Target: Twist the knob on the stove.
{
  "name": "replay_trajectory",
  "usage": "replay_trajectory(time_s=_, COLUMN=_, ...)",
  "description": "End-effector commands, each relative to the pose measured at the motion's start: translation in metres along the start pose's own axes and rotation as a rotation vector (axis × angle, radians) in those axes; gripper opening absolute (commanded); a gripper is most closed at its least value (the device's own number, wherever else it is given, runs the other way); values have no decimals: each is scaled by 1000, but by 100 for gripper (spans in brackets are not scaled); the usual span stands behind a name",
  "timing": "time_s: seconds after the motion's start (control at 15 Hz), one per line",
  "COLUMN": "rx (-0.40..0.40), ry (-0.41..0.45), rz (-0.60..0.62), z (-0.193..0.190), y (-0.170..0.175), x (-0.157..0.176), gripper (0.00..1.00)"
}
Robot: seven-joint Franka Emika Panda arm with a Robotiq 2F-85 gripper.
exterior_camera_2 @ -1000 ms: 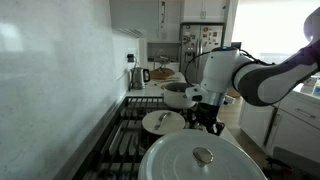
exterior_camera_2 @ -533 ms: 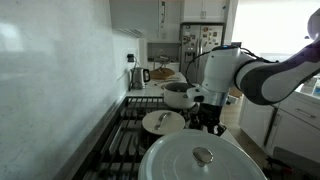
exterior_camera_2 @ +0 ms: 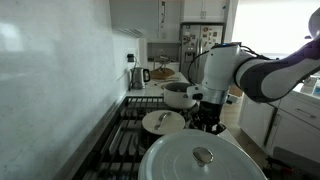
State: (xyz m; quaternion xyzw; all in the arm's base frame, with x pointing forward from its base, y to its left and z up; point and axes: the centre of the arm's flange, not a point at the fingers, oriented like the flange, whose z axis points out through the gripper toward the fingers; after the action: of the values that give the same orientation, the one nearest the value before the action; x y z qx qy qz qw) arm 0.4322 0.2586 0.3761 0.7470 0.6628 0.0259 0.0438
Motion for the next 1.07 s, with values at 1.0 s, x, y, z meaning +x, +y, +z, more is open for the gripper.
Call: replay_trajectory(time_s=1.0, rx=-33, ry=-146, rz=754, z=-11, y=-28, x=46, gripper=5)
